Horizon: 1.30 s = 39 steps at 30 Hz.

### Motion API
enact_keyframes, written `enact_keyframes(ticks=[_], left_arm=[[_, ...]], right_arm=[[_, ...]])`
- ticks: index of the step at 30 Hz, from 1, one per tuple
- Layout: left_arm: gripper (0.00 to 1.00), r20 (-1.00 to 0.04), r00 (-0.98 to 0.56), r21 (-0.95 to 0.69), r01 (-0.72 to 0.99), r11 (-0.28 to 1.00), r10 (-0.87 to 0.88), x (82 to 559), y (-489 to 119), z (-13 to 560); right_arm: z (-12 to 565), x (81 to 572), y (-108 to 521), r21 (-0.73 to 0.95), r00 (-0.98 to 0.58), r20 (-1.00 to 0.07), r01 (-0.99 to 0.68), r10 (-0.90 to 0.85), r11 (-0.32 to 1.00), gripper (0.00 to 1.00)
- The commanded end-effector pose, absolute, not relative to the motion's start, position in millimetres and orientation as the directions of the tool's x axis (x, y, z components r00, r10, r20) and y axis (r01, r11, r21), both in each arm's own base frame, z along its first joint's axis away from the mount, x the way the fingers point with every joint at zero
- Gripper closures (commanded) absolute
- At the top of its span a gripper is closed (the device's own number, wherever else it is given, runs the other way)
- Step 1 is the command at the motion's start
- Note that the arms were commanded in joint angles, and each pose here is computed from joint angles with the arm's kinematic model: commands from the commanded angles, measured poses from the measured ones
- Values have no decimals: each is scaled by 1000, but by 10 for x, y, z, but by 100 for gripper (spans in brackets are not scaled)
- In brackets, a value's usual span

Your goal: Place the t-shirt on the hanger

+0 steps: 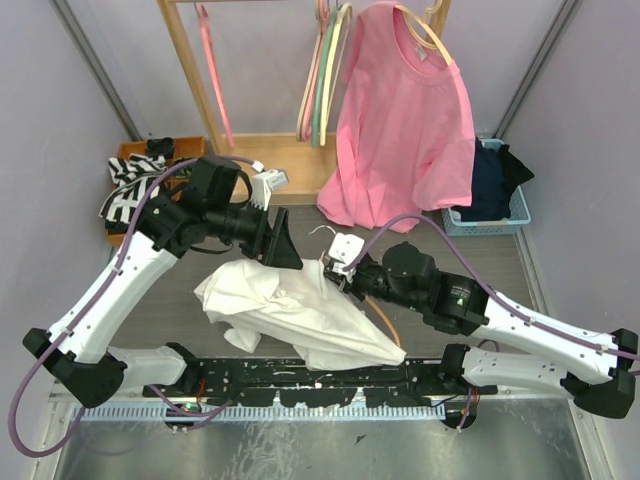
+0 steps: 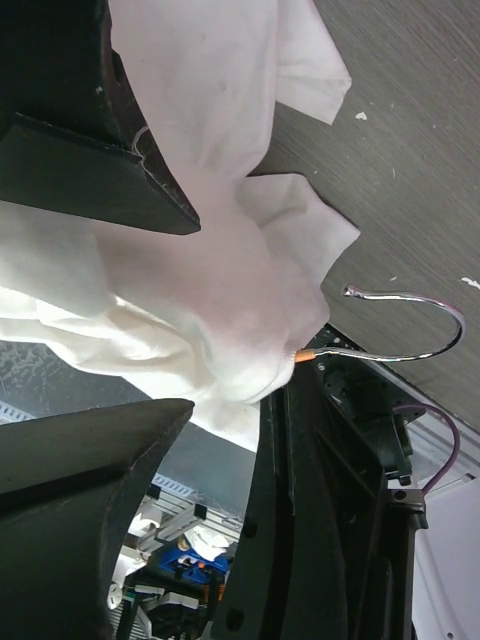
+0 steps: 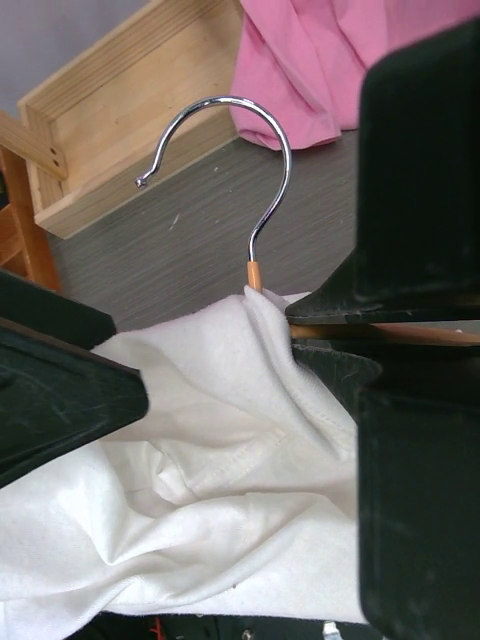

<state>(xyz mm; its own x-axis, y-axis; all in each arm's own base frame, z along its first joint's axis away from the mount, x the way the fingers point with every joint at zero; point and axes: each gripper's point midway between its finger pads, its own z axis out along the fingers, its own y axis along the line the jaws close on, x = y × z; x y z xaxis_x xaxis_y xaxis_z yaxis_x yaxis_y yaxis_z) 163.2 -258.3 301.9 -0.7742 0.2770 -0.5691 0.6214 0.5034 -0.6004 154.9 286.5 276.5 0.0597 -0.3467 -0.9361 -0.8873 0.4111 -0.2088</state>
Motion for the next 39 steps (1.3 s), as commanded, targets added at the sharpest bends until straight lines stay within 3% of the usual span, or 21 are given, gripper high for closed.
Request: enact_keyframes(ticks=[1, 7, 16, 18, 21, 26, 32, 39], left_arm=[[27, -568, -770, -626, 633, 456, 289, 1606, -2637, 3028], [34, -570, -769, -643, 637, 425, 290, 1589, -2681, 3062], [64, -541, -786, -684, 618, 387, 299, 1596, -2778, 3026], [66, -535, -789, -686, 615, 390, 303, 1598, -2778, 3005], [63, -538, -786, -680, 618, 395, 304, 1607, -2768, 3008], [40, -552, -774, -642, 632, 434, 312, 1631, -2661, 3039], [35, -579, -761, -631, 645, 431, 292, 1583, -2542, 3126], [40, -581, -752, -655, 659, 369, 311, 1445, -2532, 3185]], right_arm=[[3528, 1600, 3022, -226, 181, -973, -869, -143, 440, 99], [3657, 1674, 3128, -254, 224, -967, -856, -121, 450, 99], [3806, 1826, 3239, -290, 272, -956, -820, -110, 493, 99], [3842, 1855, 3256, -296, 280, -954, -813, -108, 501, 99], [3897, 1876, 3279, -305, 294, -950, -807, -103, 507, 99], [3981, 1871, 3263, -311, 310, -947, -802, -89, 511, 99], [4007, 1817, 3146, -301, 311, -948, -800, -70, 518, 99], [4061, 1788, 3082, -298, 319, -946, -797, -53, 525, 99]])
